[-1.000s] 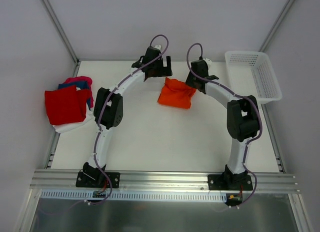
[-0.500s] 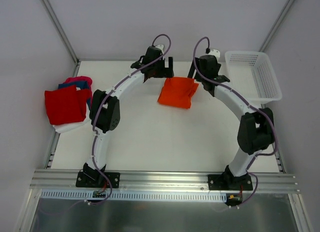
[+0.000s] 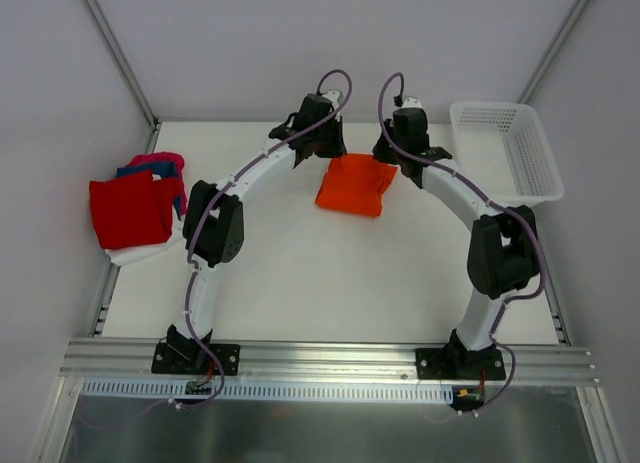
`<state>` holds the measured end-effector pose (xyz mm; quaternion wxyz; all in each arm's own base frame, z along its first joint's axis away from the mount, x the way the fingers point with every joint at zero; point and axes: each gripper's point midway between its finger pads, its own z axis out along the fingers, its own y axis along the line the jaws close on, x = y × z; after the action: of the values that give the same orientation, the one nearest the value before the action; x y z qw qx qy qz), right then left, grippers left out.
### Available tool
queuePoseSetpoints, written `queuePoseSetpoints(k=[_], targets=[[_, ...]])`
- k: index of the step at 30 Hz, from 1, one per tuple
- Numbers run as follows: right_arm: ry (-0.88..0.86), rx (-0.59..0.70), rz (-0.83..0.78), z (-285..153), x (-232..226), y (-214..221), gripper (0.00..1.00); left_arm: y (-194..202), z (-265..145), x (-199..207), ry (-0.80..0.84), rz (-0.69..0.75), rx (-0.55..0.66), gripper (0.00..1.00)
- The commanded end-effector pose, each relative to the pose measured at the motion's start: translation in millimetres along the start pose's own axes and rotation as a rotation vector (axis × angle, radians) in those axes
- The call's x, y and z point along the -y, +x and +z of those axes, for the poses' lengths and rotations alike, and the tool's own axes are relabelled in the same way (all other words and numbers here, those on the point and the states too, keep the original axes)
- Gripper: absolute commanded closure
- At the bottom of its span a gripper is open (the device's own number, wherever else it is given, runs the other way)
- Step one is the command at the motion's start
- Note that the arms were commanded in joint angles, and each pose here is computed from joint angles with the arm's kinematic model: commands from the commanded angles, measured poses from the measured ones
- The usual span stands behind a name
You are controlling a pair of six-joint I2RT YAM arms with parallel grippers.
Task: Fold and stack the t-shirts
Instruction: Fold the tshirt
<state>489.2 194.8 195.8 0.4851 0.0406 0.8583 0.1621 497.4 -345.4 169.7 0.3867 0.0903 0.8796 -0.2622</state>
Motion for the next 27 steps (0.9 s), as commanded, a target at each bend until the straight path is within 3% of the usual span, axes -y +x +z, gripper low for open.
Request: queuePoseSetpoints(k=[1,6,9,14,18,22,27], targets=[[-0.109,-0.069,0.008,14.7,-26.2,1.3,0.99,-13.1,11.6,6.6,0.039,0.001,0.024,1.00],[-0.086,-0.189,0.041,57.3,-20.1,33.9,1.00,-15.1,45.4,-9.5,0.101,-0.075,-0.002,1.00],[-0.023,-0.277,0.063,71.6,-9.5,56.0,0.99,5.6,65.9,-21.5,0.152,-0.178,-0.077,1.00],[0.093,-0.424,0.103,67.7,12.1,99.6,1.00,50.7,78.8,-35.9,0.109,-0.216,-0.172,1.00],[0.208,-0.471,0.065,53.1,25.3,122.8,1.00,76.8,72.6,-41.4,0.055,-0.245,-0.222,1.00],[0.308,-0.520,-0.021,41.2,28.9,145.2,0.99,96.4,70.0,-32.6,0.036,-0.231,-0.260,1.00],[0.315,-0.601,-0.052,23.3,24.6,180.8,0.99,121.5,72.5,-17.8,0.039,-0.211,-0.315,1.00]])
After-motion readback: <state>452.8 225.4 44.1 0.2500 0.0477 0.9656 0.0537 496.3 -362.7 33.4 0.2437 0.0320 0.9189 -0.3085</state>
